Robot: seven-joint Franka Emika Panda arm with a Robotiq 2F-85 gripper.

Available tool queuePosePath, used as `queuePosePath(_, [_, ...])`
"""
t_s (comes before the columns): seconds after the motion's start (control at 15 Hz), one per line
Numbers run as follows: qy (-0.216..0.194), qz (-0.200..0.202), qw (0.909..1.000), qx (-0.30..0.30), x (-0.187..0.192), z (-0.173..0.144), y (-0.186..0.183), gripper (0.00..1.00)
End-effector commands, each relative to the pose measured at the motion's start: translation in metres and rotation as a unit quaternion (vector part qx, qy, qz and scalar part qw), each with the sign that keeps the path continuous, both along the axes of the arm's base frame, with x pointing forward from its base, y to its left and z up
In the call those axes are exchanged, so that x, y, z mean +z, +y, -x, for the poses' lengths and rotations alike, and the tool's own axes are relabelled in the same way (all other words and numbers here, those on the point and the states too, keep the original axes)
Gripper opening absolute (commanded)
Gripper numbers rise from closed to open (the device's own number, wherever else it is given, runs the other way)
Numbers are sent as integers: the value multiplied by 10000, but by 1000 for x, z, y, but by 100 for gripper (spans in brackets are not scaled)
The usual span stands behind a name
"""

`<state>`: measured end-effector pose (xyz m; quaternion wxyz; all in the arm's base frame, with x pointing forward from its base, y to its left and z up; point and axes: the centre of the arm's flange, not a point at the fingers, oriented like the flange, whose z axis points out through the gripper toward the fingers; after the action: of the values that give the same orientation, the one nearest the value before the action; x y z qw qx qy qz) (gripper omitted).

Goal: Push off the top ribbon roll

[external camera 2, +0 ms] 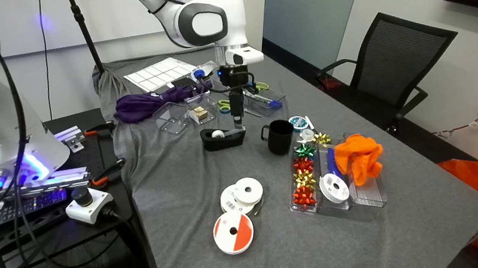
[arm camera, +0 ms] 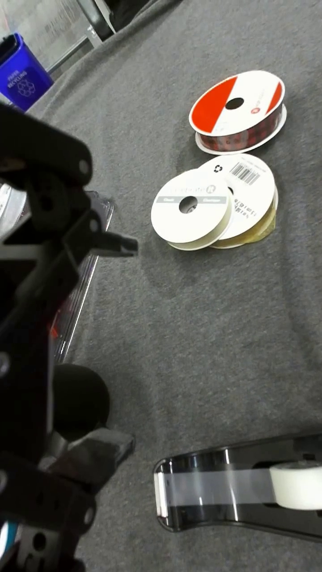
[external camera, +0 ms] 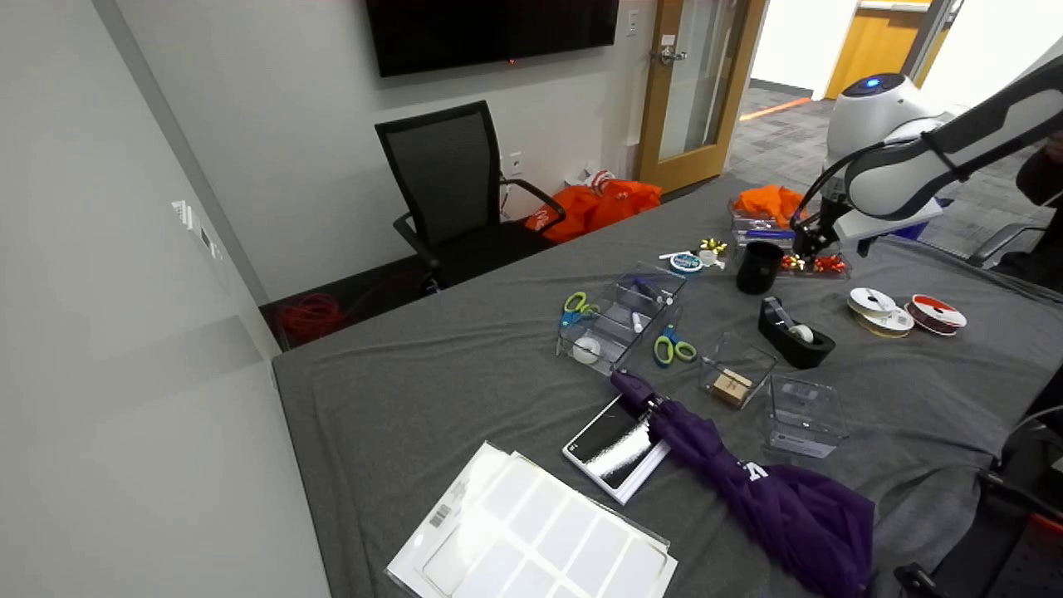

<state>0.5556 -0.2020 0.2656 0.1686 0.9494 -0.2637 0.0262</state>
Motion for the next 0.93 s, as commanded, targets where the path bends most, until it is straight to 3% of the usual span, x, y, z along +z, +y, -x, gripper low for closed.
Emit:
queuePosePath(0.0, [172, -6, 9998, 118, -15, 3, -18, 100])
queuePosePath(0.47, [-76, -546, 9982, 222, -81, 15, -84, 100])
queuePosePath(0.87, [251, -535, 9982, -69, -148, 16, -103, 100])
